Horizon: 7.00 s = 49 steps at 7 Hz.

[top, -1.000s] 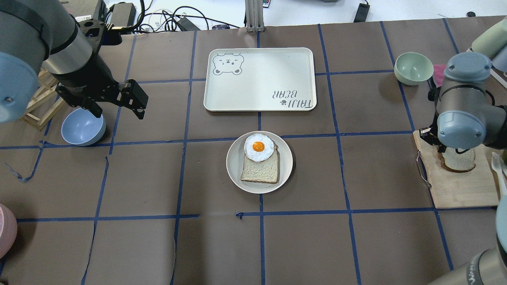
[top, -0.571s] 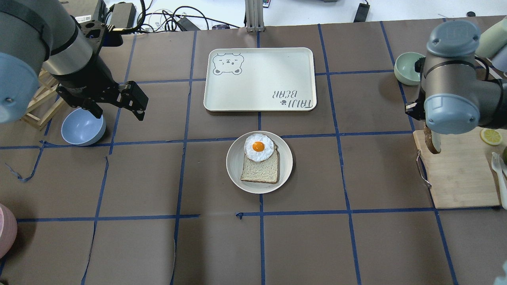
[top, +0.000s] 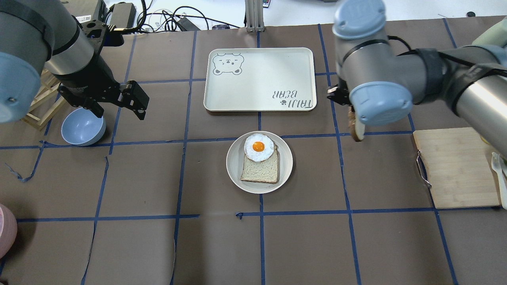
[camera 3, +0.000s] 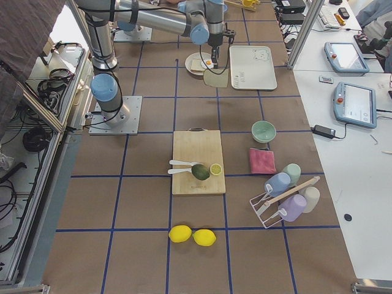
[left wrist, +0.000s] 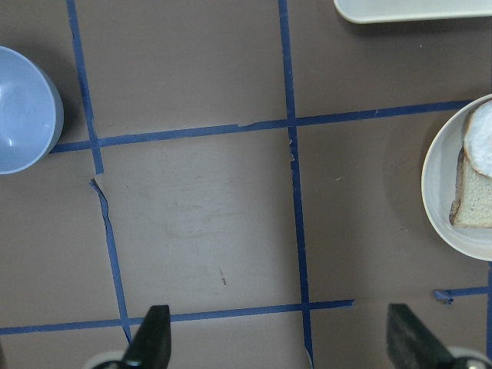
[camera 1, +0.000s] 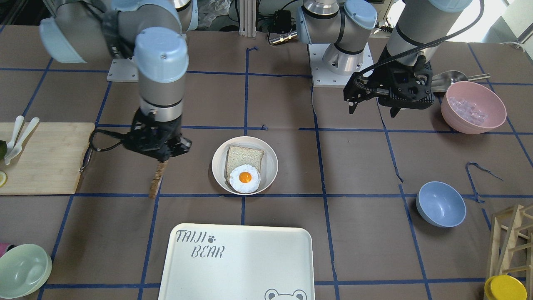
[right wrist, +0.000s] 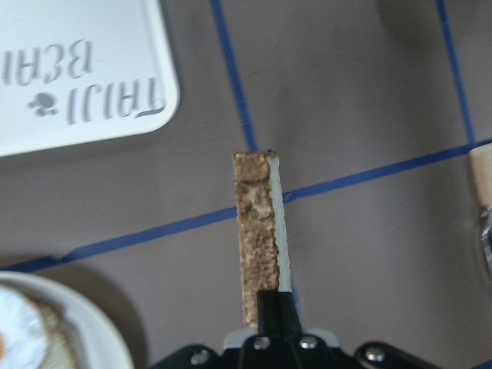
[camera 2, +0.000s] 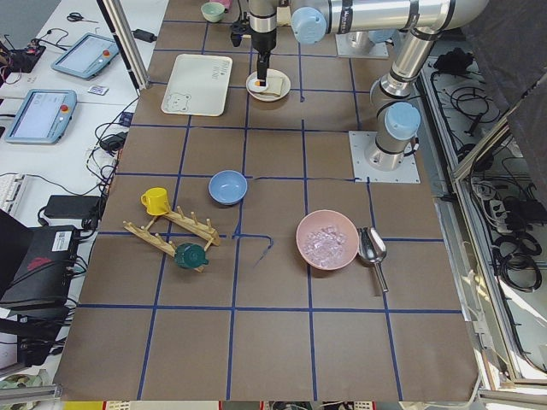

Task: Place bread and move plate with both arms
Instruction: 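Carry the bread with the right gripper and lay it on the egg plate, then open the right gripper and raise it away from the plate, then reach the left gripper to the rim of the white plate, then grip the plate rim with the left gripper and lift it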

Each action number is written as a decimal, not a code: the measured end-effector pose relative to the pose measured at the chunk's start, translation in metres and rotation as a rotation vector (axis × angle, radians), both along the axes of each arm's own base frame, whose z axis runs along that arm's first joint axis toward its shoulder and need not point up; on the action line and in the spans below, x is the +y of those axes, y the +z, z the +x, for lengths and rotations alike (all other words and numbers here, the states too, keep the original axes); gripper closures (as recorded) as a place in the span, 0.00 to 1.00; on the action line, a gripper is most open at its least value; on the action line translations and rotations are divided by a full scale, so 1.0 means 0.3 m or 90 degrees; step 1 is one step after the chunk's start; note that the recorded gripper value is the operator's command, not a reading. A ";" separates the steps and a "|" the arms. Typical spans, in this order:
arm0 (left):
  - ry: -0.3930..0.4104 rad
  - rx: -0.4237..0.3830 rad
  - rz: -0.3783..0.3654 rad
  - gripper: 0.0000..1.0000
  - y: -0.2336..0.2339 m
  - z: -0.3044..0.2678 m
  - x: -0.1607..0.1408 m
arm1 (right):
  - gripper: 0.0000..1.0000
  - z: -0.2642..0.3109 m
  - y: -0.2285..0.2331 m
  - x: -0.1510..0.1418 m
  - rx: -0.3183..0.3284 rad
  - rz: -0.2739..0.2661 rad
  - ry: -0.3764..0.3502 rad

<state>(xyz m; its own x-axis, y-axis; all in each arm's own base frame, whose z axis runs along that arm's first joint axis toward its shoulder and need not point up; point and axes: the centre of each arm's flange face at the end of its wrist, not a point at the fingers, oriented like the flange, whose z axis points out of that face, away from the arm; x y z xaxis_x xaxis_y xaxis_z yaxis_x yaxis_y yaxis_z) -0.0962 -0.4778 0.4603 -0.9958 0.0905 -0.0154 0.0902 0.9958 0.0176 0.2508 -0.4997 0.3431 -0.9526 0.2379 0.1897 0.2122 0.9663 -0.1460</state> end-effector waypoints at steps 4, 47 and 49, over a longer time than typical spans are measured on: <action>0.000 0.000 0.001 0.00 -0.005 0.001 -0.005 | 1.00 0.394 -0.101 0.201 -0.057 0.003 -0.046; -0.041 0.145 0.053 0.72 -0.924 -0.469 -0.125 | 0.00 -0.372 0.641 -0.120 -0.116 0.018 0.084; -0.034 0.158 0.060 1.00 -0.935 -0.478 -0.126 | 0.00 -0.372 0.641 -0.120 -0.116 0.018 0.084</action>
